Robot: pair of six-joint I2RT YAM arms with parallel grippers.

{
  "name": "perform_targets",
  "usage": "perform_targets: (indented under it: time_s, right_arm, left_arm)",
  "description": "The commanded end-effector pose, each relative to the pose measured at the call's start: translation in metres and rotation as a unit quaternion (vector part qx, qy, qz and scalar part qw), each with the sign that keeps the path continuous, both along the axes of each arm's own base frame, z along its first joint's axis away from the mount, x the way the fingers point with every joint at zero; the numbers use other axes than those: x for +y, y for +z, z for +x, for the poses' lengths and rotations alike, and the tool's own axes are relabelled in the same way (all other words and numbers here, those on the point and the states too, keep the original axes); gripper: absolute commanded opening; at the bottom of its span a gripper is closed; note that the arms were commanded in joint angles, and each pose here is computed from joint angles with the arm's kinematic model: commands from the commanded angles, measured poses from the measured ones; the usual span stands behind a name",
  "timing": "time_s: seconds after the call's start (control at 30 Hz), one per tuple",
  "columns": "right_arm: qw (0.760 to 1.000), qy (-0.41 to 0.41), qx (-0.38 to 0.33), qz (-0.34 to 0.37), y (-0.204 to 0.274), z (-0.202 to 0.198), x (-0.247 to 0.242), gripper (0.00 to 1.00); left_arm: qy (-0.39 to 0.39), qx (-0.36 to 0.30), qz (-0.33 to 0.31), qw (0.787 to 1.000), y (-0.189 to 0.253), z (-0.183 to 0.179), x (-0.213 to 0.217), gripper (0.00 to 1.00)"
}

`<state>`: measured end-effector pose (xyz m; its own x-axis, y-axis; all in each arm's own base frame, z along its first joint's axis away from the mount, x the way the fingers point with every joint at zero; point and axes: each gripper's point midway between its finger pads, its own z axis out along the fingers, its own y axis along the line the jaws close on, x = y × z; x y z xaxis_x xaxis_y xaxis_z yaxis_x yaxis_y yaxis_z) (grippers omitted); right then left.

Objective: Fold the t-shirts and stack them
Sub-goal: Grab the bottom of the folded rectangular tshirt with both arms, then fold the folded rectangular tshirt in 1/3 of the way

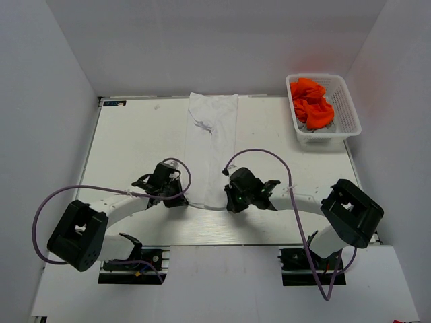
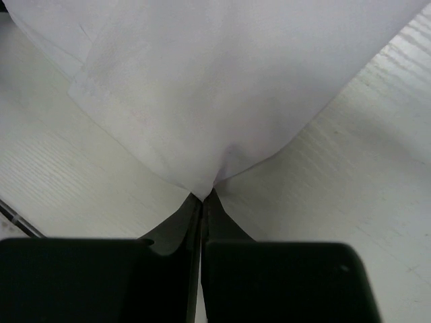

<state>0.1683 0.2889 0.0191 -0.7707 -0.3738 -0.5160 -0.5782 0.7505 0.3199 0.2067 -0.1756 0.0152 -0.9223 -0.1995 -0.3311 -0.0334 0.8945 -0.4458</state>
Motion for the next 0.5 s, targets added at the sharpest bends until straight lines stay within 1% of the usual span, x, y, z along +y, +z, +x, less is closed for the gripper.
perform_targets:
  time_s: [0.0,0.03,0.07,0.13,0.17,0.2,0.23,0.3,0.33,0.4,0.43,0.47]
  right_arm:
    - [0.998,-0.019,-0.054,0.016,0.020,0.023,0.007,0.00]
    - [0.997,-0.020,-0.068,0.021,0.028,0.027,0.008,0.00]
    - [0.996,-0.021,-0.080,0.023,0.035,0.032,0.011,0.00]
    - [0.994,-0.027,-0.105,0.027,0.047,0.042,0.012,0.00]
    - [0.992,-0.038,-0.120,0.023,0.052,0.048,0.010,0.00]
    - [0.990,-0.044,-0.133,0.025,0.059,0.055,0.011,0.00]
    - [0.986,-0.051,-0.151,0.041,0.071,0.065,0.017,0.00]
    - [0.982,-0.071,-0.176,0.024,0.075,0.081,0.012,0.00]
    - [0.978,-0.081,-0.191,0.027,0.086,0.093,0.015,0.00]
    - [0.972,-0.097,-0.214,0.009,0.093,0.115,0.012,0.00]
    - [0.968,-0.110,-0.225,0.012,0.104,0.130,0.011,0.00]
    - [0.966,-0.110,-0.233,0.010,0.107,0.136,0.012,0.00]
  left_arm:
    - [0.002,-0.051,0.013,0.999,0.015,0.021,0.001,0.00]
    - [0.002,-0.063,0.006,0.998,0.021,0.025,-0.001,0.00]
    - [0.004,-0.093,-0.010,0.996,0.037,0.034,-0.006,0.00]
    - [0.011,-0.114,-0.021,0.993,0.050,0.042,-0.008,0.00]
    - [0.016,-0.134,-0.027,0.990,0.063,0.050,-0.011,0.00]
    - [0.024,-0.139,-0.019,0.990,0.062,0.053,-0.007,0.00]
    - [0.028,-0.155,-0.023,0.987,0.072,0.061,-0.009,0.00]
    - [0.042,-0.187,-0.027,0.981,0.088,0.078,-0.012,0.00]
    - [0.047,-0.190,-0.023,0.981,0.088,0.084,-0.013,0.00]
    - [0.055,-0.215,-0.021,0.975,0.107,0.105,-0.017,0.00]
    - [0.066,-0.220,-0.017,0.973,0.112,0.115,-0.015,0.00]
    - [0.077,-0.232,-0.013,0.970,0.123,0.131,-0.018,0.00]
